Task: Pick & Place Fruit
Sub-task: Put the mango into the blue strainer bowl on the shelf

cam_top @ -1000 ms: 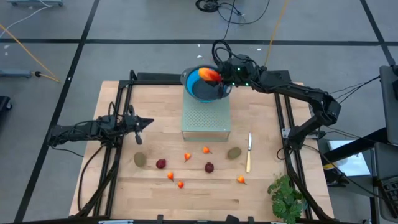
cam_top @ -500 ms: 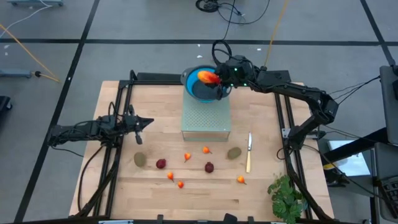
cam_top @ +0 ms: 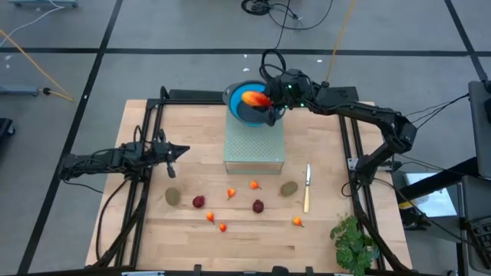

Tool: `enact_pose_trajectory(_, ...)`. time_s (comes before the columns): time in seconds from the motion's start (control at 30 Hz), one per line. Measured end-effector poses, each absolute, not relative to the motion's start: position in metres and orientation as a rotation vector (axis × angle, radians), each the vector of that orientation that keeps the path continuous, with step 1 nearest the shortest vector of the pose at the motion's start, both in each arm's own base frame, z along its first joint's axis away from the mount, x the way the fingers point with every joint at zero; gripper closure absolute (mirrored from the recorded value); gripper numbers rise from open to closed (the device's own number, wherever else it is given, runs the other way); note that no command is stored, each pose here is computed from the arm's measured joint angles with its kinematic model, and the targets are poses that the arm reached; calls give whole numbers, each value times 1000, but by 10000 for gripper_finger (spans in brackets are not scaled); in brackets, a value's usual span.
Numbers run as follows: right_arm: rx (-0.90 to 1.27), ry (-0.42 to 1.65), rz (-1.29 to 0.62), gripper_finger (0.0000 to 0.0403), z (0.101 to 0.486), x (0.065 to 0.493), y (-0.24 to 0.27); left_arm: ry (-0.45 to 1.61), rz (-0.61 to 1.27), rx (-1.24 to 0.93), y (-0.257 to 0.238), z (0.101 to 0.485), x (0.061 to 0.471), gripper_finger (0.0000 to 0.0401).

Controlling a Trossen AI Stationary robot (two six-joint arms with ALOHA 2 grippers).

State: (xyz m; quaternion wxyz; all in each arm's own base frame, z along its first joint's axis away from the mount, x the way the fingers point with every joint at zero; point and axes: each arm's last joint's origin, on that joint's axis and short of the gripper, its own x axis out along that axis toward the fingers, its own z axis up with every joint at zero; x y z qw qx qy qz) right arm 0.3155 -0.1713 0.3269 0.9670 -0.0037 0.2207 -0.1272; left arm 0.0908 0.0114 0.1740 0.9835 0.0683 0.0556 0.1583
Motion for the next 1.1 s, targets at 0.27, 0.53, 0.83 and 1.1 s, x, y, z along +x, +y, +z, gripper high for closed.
enact_pose_trajectory(0.27, -48, 481, -209, 167, 308, 329, -176, 112, 319, 137, 11, 174, 91, 391)
enact_pose_trajectory(0.53, -56, 452, -212, 167, 306, 334, -178, 112, 319, 137, 11, 174, 91, 391)
enact_pose_trajectory(0.83, -50, 466, -212, 167, 305, 333, -179, 112, 320, 137, 11, 174, 91, 391)
enact_pose_trajectory(1.1, -50, 465, -201, 167, 305, 333, -179, 113, 346, 139, 12, 174, 91, 391)
